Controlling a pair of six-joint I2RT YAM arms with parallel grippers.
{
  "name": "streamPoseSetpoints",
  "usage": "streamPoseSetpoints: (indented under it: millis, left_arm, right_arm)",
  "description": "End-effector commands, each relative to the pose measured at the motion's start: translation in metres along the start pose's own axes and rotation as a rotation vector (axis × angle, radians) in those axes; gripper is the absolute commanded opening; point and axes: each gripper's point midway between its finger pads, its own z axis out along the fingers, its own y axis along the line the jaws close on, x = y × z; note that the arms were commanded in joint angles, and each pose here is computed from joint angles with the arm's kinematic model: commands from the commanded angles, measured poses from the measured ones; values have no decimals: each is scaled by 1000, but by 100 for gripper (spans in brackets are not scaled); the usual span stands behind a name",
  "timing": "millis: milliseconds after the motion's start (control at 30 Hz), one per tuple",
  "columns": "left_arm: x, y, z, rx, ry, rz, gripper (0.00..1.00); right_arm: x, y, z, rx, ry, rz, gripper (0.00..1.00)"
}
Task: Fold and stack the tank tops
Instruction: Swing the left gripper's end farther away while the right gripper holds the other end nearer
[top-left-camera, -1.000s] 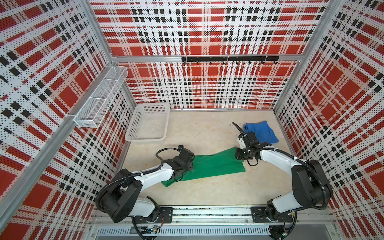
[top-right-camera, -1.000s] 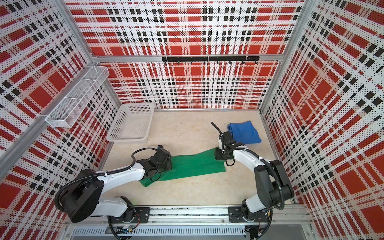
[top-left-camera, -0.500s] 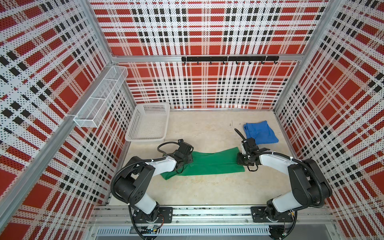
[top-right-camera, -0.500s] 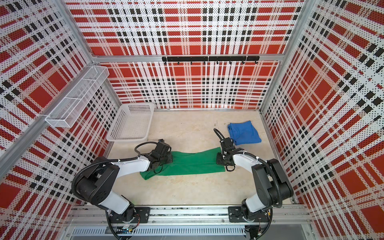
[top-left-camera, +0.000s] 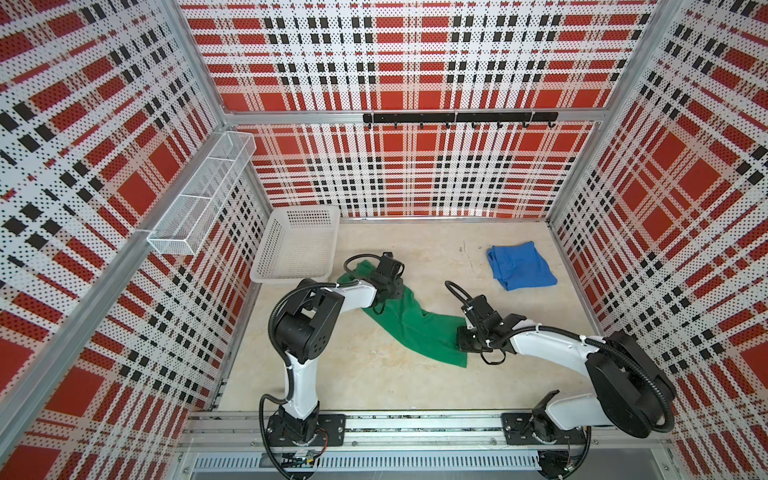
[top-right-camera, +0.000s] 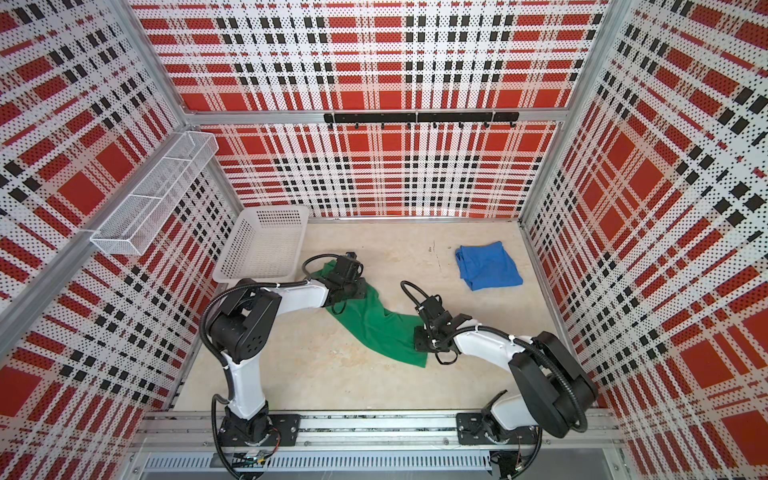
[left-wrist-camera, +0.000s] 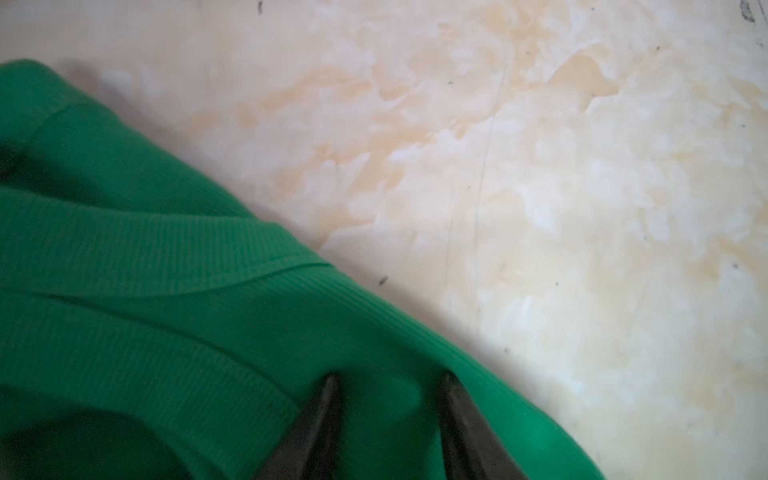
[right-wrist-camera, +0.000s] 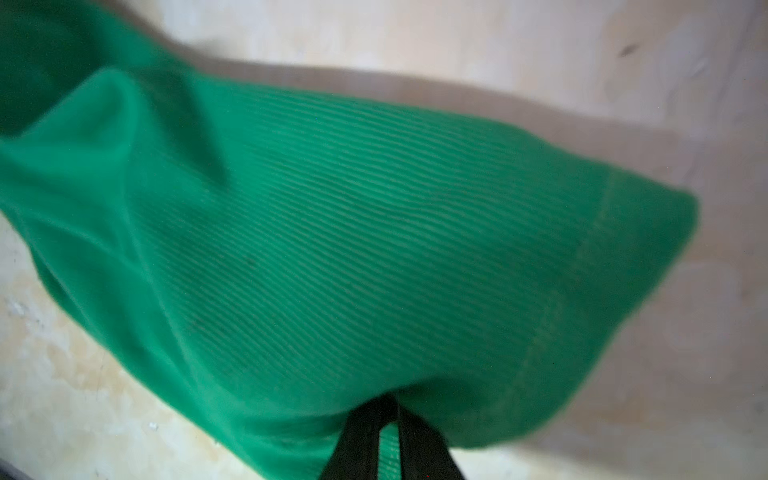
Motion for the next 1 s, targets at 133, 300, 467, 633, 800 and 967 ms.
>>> streamPoseSetpoints:
  millis: [133,300,467,633,800,967]
  left_arm:
    - [9,-25,33,105,124,129,43]
    - [-11,-63,36,195,89,227,47]
    - [-42,-81,23,229,29,249,60]
    - [-83,-63,-15,194,-59,199,63]
    - [-77,-13,-26,110,-43,47,61]
    - [-50,4,-10,94,-1,-13,53]
  right_arm:
    - [58,41,-27,-188,149,-22,27]
    - [0,54,-65,-176,-95,-144,35]
    - [-46,32,-62,-126,-178,-120,11]
    - [-72,30,-49,-32,-191,-196,0]
    - [-67,35,-36,-81,-173,-182,0]
    - [-46,35,-15,-169,-124,-96,0]
